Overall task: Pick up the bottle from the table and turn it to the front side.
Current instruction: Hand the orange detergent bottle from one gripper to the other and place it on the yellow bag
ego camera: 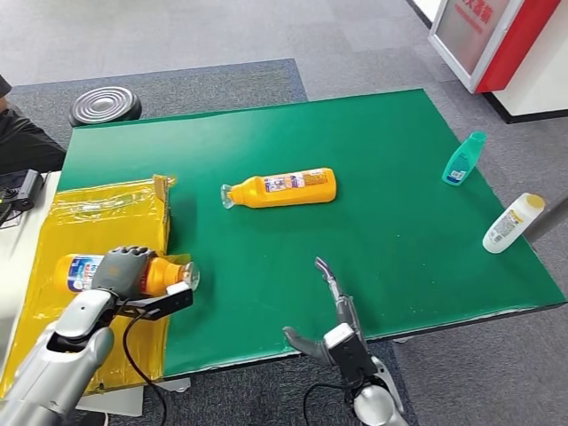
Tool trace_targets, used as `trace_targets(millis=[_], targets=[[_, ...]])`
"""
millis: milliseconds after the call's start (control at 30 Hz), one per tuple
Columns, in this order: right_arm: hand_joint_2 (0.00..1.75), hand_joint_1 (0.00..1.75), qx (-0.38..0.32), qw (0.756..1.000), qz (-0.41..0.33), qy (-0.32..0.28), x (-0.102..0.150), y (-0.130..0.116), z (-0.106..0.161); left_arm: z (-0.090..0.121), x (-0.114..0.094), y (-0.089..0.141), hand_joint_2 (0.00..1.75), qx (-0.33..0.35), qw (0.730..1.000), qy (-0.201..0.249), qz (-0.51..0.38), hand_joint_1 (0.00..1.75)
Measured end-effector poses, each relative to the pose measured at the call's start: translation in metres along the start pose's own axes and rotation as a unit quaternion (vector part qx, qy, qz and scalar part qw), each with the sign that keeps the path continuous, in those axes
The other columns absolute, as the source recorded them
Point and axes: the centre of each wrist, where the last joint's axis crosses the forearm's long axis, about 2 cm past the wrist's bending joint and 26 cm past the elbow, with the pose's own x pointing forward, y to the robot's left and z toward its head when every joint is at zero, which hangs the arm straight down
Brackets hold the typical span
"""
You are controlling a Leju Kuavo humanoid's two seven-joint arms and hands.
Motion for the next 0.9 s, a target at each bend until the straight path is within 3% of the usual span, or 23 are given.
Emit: trace_targets(millis=[33,67,133,267,433,533,767,900], targets=[[1.75,0.0,-0.001,1.0,0.0,0.001,0.0,0.0,0.0,-0.001,0.002,0.001,1.75,-0.003,1.0,0.003,0.003,0.13],[1.75,0.0,-0.002,1.0,0.0,0.001,0.0,-0.001,0.0,-0.002,0.003,0.002,1.75,-0.005,1.0,0.007,0.006,0.0],[1.75,0.0,-0.003,1.0,0.0,0.003,-0.001,-0.001,0.001,-0.003,0.004,0.003,1.75,-0.008,1.0,0.013,0.016,0.0],[1.75,0.0,-0.007,1.0,0.001,0.006,-0.001,-0.002,0.002,-0.004,0.005,0.003,0.0,-0.014,0.998,0.02,0.051,0.0],[1.75,0.0,-0.015,1.0,0.005,0.01,-0.002,-0.003,0.003,-0.005,-0.003,0.004,0.0,-0.035,0.987,0.023,0.157,0.0],[1.75,0.0,-0.023,1.0,0.008,0.014,-0.003,-0.004,0.005,-0.004,-0.016,0.004,0.0,-0.053,0.962,0.035,0.265,0.0],[1.75,0.0,-0.035,0.999,0.0,0.016,-0.006,-0.004,0.009,0.015,-0.081,-0.009,0.0,-0.055,0.875,0.016,0.48,0.0],[1.75,0.0,-0.04,0.999,-0.01,0.01,-0.008,-0.003,0.012,0.052,-0.101,-0.028,0.0,-0.018,0.793,-0.058,0.606,0.0]])
